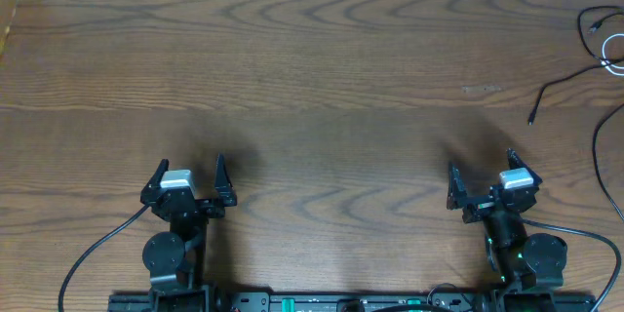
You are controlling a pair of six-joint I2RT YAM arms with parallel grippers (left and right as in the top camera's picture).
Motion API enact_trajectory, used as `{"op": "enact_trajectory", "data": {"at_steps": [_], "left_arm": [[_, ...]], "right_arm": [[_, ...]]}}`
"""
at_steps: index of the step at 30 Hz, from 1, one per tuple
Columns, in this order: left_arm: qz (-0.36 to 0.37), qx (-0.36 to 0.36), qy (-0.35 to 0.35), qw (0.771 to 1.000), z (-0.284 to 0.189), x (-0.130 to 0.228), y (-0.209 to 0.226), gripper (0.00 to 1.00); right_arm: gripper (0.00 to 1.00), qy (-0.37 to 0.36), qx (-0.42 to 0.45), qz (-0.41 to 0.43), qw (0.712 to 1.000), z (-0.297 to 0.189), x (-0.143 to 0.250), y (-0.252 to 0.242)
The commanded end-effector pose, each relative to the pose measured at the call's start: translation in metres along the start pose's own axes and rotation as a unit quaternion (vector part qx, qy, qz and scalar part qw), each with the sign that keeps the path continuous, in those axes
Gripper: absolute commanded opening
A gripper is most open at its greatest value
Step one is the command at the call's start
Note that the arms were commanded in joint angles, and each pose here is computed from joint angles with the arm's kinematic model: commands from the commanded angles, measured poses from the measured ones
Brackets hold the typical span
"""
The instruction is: Untangle cables
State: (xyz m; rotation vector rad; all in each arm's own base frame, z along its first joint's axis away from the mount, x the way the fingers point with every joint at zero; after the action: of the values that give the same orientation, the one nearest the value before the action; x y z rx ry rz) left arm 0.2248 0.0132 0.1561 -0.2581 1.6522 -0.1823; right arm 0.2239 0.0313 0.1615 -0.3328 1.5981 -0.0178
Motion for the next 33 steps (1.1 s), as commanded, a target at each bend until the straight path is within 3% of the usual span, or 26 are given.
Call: {"op": "enact_trajectory", "data": {"at_steps": [1,33], "left_arm": [[0.007,0.002,0.023,1.0,0.0,0.014,0.001,0.99],[0.011,0.032,0.033,0.999,0.0,0.018,-0.012,0.99]], "right_arm": [[0.99,-0.002,-0.004,0.005,1.0,0.0,0.0,0.001],[0.99,-0.001,-0.004,0.005,1.0,0.0,0.0,0.001]]}}
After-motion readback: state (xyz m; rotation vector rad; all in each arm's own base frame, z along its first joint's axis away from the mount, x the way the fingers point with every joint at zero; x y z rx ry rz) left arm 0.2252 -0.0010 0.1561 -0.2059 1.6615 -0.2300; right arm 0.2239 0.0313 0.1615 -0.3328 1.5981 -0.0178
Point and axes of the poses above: each gripper's point midway between its finger pads, its own z axis out along the fingers, its own y axis along the line the jaws close on, x = y × z, the point moved 2 cm from there along -z, back along the fingers, and after that the axes turned 12 degrees about -z, right-handed, at the moved point
